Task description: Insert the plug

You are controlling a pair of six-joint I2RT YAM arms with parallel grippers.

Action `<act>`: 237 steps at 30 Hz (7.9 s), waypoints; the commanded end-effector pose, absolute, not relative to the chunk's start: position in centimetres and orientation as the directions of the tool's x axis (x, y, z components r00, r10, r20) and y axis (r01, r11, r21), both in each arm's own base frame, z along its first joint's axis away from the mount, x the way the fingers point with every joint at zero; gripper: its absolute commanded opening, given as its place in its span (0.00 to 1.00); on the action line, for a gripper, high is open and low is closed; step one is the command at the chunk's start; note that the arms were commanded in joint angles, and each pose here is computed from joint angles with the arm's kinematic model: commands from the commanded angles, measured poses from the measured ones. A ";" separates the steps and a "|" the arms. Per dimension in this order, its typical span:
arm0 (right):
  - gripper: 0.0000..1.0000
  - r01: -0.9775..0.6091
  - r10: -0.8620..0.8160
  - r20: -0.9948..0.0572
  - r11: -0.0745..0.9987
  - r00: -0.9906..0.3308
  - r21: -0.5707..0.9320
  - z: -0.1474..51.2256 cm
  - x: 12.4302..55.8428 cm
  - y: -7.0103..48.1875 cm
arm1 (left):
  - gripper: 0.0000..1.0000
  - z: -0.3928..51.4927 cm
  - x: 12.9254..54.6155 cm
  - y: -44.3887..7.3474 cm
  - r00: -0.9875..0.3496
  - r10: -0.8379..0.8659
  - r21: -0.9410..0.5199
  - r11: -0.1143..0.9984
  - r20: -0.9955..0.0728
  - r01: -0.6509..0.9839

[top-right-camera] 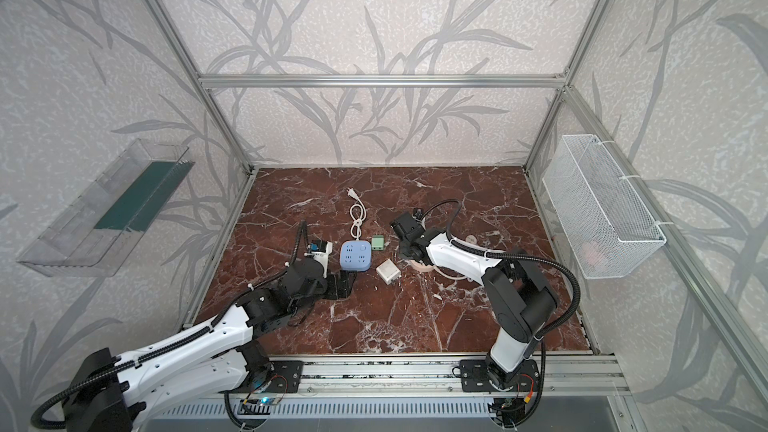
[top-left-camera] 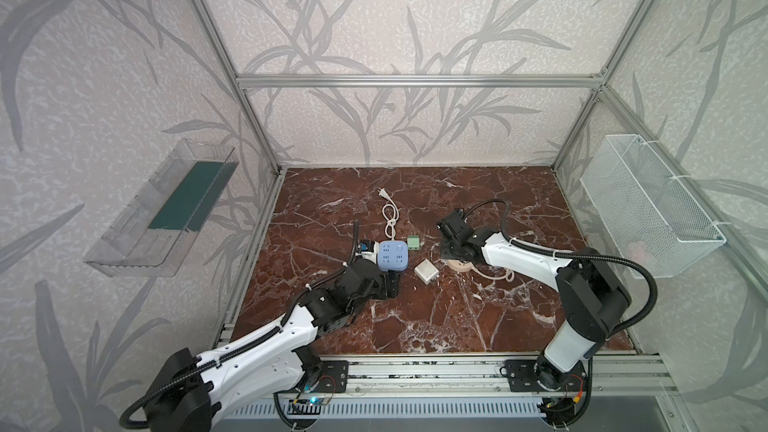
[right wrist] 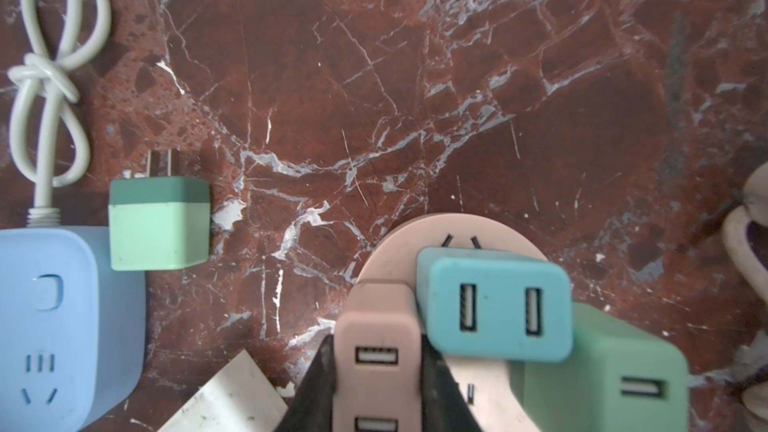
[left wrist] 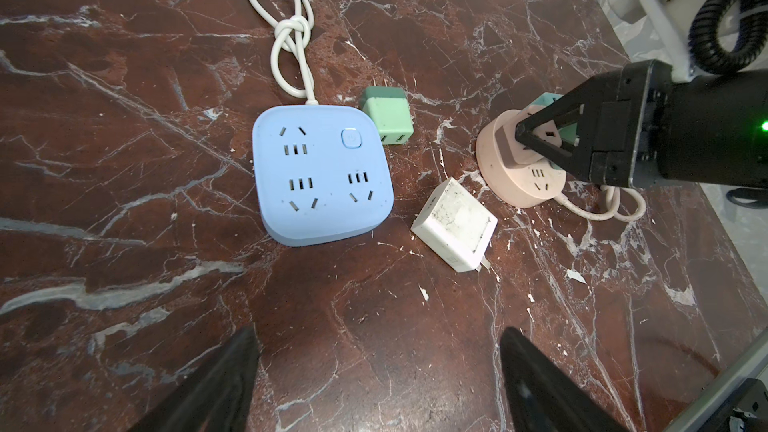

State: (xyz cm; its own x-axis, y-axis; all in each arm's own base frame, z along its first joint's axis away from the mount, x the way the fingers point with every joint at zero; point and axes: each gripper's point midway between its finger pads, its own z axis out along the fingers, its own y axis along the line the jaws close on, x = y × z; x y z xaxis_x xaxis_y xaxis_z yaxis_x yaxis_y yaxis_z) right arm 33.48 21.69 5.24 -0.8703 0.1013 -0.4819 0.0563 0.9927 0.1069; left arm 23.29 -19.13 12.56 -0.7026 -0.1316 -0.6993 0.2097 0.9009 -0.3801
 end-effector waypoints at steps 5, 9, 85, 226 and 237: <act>0.00 0.051 0.051 0.001 0.999 -0.999 -0.016 -4.2 22.9 18.6 | 0.88 12.6 23.4 -18.6 -0.690 -0.149 -0.379 0.905 -0.709 0.194; 0.00 -0.001 -0.002 -0.028 0.999 -1.000 -0.047 -2.5 24.2 18.8 | 0.94 12.6 23.5 -18.7 -0.696 -0.136 -0.368 0.909 -0.705 0.195; 0.13 -0.060 -0.039 -0.305 0.996 -0.952 0.060 12.4 30.6 14.4 | 0.98 15.2 25.5 -19.8 -0.694 -0.020 -0.265 0.932 -0.720 0.248; 0.12 -0.201 -0.072 -0.391 0.932 -0.918 0.301 15.0 21.6 19.7 | 0.48 1.8 39.6 -28.0 -0.954 0.135 -0.103 0.981 -0.267 0.168; 0.12 -0.203 -0.069 -0.397 0.930 -0.915 0.305 14.9 21.7 19.8 | 0.35 2.0 39.8 -28.2 -0.953 0.136 -0.108 0.979 -0.272 0.170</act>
